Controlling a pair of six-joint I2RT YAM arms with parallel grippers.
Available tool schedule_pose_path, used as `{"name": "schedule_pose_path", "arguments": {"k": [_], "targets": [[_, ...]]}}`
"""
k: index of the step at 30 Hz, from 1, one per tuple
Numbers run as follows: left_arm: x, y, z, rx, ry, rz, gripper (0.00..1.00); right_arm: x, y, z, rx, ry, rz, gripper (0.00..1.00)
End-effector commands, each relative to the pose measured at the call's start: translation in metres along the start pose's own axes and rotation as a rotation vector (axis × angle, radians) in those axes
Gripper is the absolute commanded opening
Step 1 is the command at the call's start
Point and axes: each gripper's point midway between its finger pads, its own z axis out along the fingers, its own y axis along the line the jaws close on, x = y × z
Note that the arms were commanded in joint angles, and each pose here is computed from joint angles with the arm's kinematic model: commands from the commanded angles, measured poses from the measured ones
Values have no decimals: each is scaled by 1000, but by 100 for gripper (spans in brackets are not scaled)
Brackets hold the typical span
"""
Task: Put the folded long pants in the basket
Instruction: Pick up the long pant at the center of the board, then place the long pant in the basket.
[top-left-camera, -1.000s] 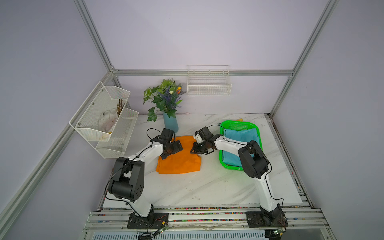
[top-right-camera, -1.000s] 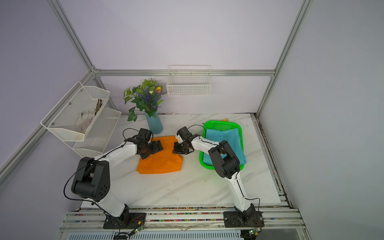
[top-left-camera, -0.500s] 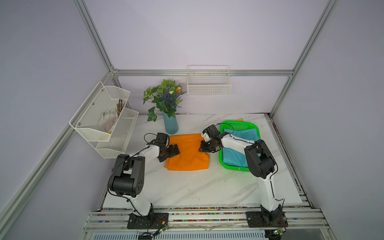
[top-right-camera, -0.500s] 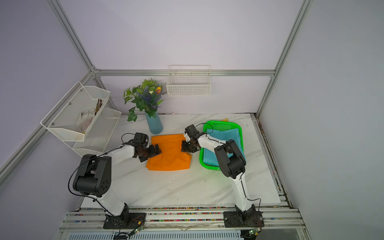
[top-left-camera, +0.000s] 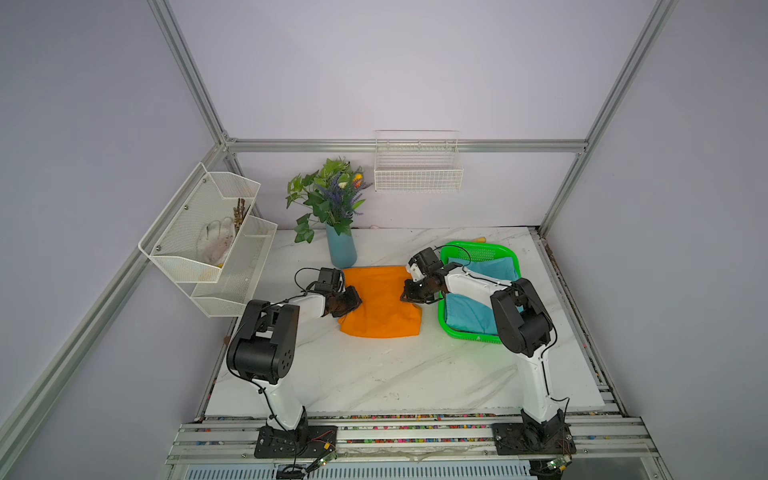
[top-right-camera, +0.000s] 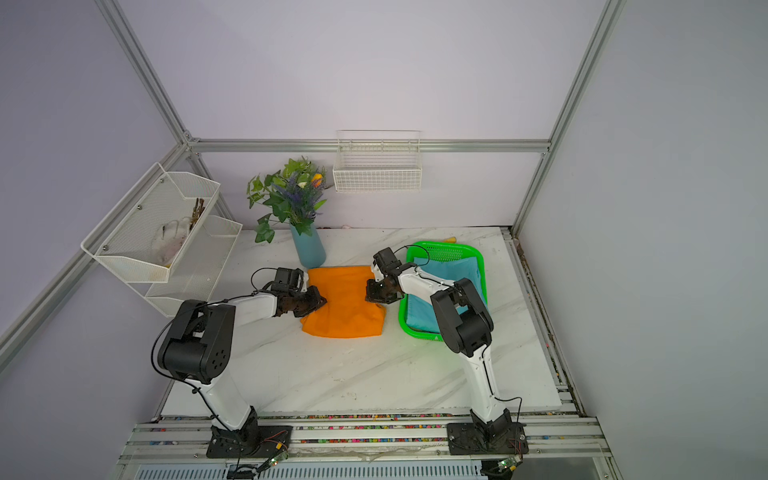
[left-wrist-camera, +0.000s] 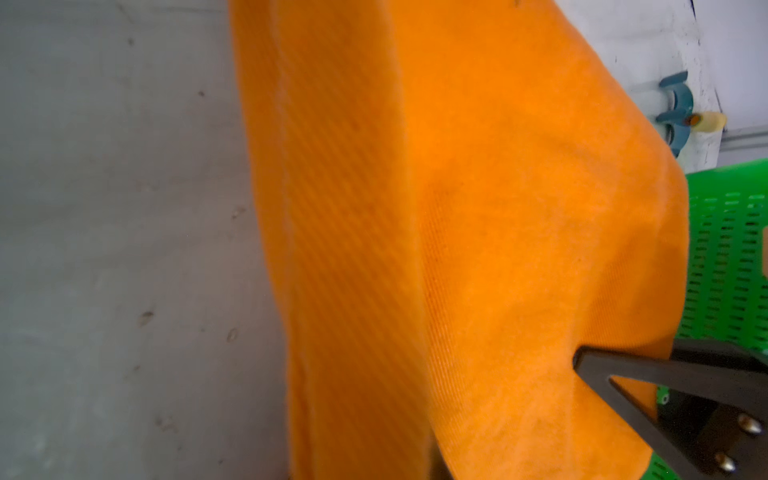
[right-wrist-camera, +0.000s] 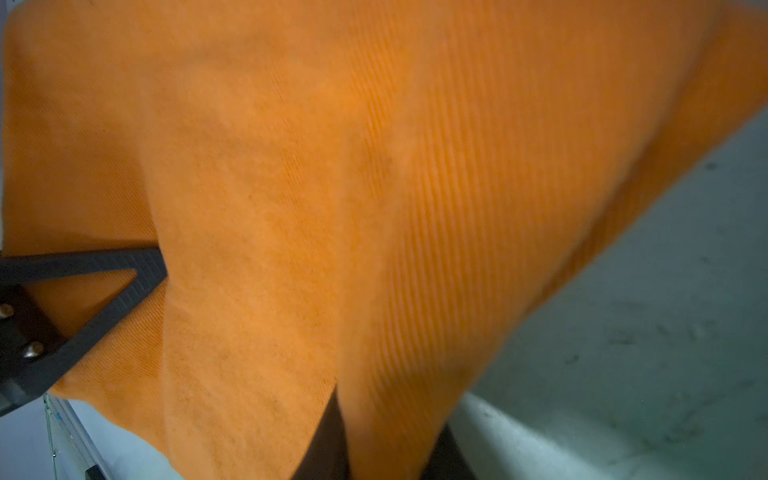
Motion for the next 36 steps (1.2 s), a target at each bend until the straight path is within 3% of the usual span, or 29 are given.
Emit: {"name": "schedule_pose_path", "arguments": {"k": [1, 11, 22, 29, 36], "targets": [[19, -35, -3, 83, 84, 15, 0, -10, 44, -23, -105, -31, -38, 0], [-27, -161, -72, 290, -32, 146, 0, -64, 94, -112, -174, -196, -101, 0], [-33, -282, -130, 502, -101, 274, 0, -94, 77, -230, -140, -381, -129, 0], [-3, -352, -112, 617, -15, 342, 0, -83, 1, -286, 34, -447, -74, 0], [44, -391, -66, 636, 106, 378, 0, -57, -76, -323, 185, -427, 55, 0]]}}
